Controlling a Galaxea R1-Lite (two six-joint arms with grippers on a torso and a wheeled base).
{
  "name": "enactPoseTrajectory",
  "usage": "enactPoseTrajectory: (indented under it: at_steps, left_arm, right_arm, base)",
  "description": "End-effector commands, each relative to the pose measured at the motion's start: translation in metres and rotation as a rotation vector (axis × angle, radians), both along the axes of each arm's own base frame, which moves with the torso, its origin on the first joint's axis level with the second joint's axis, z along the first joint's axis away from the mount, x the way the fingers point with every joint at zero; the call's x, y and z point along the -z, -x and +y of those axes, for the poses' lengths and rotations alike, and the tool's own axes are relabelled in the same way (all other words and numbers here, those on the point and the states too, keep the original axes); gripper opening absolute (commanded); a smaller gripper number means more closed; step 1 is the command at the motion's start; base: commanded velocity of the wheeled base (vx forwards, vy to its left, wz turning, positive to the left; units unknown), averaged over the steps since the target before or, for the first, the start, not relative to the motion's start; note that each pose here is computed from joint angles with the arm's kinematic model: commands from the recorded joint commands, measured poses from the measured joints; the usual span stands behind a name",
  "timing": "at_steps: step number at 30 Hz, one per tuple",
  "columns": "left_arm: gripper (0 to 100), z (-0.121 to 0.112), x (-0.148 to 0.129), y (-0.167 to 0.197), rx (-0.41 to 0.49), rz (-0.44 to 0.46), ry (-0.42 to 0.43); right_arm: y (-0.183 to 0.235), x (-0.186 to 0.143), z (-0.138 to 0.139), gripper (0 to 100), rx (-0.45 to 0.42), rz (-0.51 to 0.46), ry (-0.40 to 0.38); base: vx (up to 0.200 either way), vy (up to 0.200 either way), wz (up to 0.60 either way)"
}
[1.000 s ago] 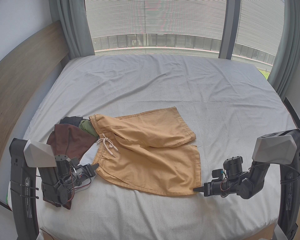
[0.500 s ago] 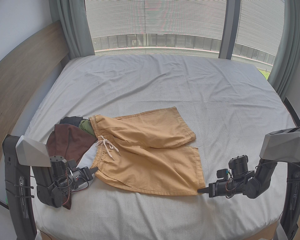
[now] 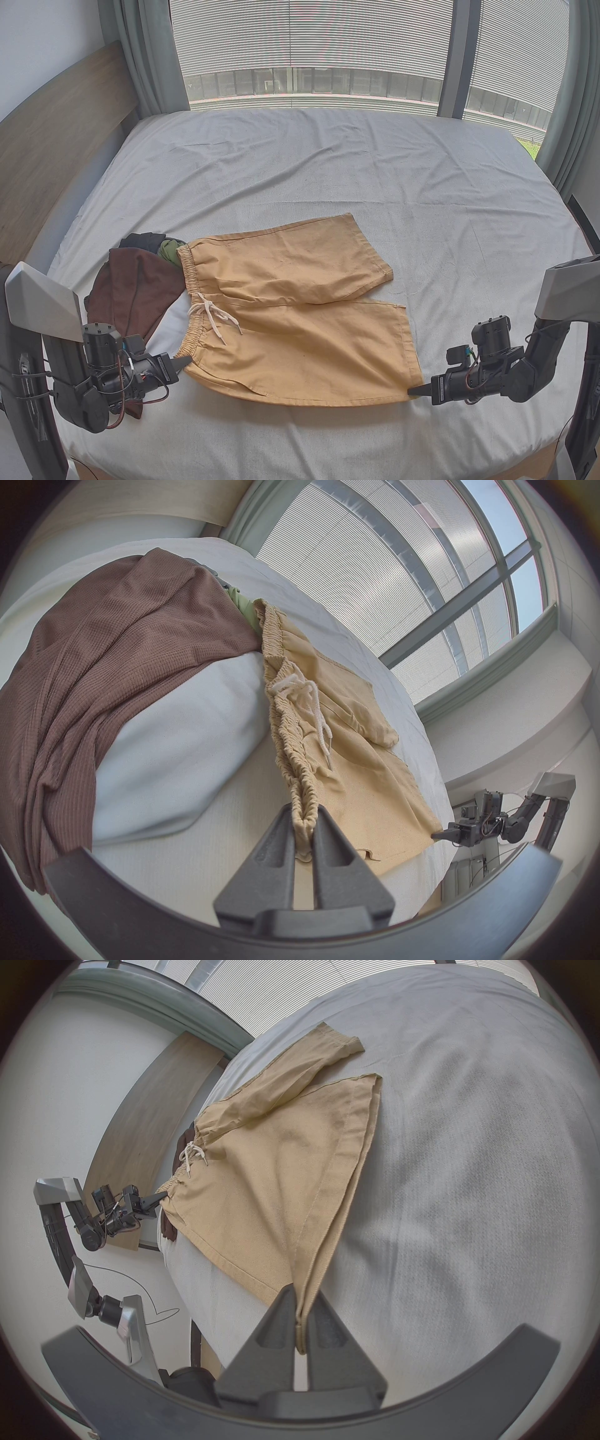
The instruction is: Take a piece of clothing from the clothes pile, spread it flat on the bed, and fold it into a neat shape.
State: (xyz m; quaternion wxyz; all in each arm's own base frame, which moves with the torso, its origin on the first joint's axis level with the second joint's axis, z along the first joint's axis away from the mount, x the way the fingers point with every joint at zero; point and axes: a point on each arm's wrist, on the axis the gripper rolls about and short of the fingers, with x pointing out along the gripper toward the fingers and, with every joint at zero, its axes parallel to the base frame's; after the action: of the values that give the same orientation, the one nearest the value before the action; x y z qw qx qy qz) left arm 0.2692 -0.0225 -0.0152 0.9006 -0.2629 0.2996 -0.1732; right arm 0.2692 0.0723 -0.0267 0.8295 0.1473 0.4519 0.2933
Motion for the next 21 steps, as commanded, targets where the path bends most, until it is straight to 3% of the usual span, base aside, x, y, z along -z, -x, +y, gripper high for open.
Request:
enactPoseTrajectory:
  at_steps: [1,21]
  left_arm:
    - [0,-0.001,-0.003,0.01,0.013,0.009,-0.015]
    - [0,0.004,0.0,0.05,0.055,0.106,-0.104]
  right_arm:
    - [0.008,0.0,-0.003,0,-0.006,0.012,0.01]
    - [0.031,0.001,-0.009,0,-0.023,0.053,0.036]
  base:
    - [0.0,0.0,0.0]
    - [0.0,0.0,0.0]
